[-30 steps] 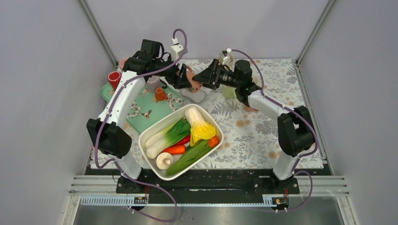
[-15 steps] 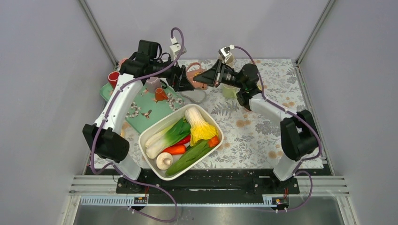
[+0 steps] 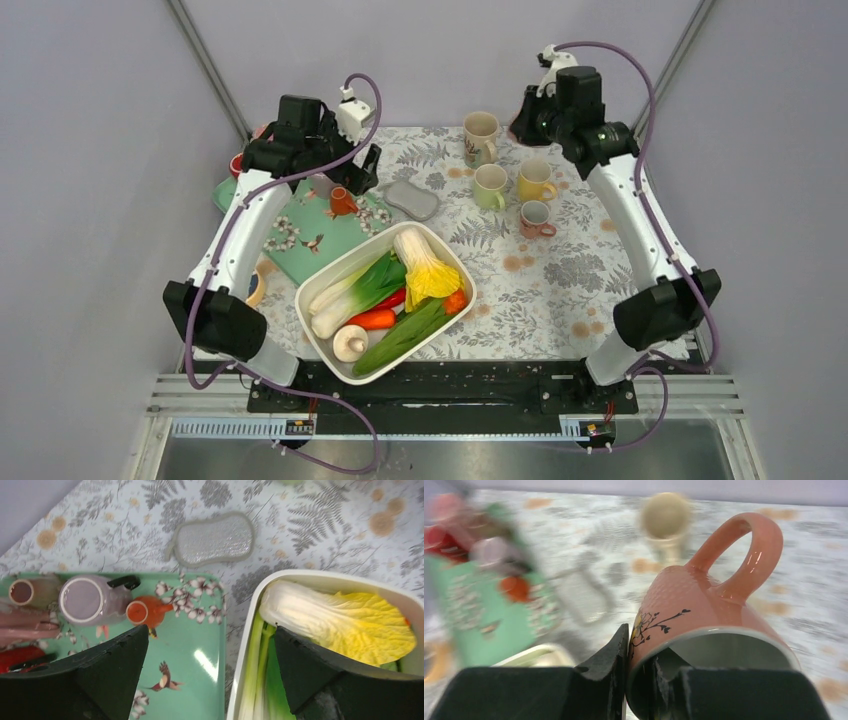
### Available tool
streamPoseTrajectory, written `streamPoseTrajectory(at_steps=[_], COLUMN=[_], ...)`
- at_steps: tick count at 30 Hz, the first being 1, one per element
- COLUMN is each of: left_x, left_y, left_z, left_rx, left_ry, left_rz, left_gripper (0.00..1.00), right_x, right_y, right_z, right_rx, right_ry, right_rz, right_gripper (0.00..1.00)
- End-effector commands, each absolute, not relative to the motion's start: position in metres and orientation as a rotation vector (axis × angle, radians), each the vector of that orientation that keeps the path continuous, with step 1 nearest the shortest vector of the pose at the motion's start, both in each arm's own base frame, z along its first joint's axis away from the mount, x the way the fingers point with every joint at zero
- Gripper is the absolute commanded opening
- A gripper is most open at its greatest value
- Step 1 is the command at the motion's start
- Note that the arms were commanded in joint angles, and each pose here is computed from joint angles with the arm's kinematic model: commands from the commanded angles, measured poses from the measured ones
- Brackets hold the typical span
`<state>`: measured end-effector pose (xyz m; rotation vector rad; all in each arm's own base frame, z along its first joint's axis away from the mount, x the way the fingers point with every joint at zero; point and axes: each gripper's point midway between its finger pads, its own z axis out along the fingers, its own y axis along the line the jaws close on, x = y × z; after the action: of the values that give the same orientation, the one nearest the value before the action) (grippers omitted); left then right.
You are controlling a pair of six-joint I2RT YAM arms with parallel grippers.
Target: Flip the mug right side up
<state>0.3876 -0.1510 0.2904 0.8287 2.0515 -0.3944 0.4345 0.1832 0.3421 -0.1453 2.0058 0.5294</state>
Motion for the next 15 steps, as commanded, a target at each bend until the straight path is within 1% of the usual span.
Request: streamPoseTrajectory(at_steps=[1, 4, 7, 15], left_x=[0.392, 0.391, 0.388, 0.387], left_y=[-0.122, -0.107, -0.101, -0.092], left_z=[0.278, 0.265, 0.255, 0.230], left_rx=[0.825, 0.833, 0.850, 0.862], left_ry=[2.082, 2.117, 2.142, 2.205], left_rz=[-0.179, -0.084, -0.049, 0.000], left_gripper=[0.99, 0.99, 0.99, 0.99], right_x=[0.465, 0.481, 0.495, 0.525], right_y=[0.067, 0.020, -0.010, -0.035], right_z=[0.295, 0.273, 0.245, 0.162], right_rx=[-0.104, -0.015, 0.054, 0.156], right_ry=[2.217, 2.316, 2.413, 2.567], right_rz=[-0.059, -0.155, -0.186, -0.108], right_gripper=[0.00, 0.00, 0.00, 0.00])
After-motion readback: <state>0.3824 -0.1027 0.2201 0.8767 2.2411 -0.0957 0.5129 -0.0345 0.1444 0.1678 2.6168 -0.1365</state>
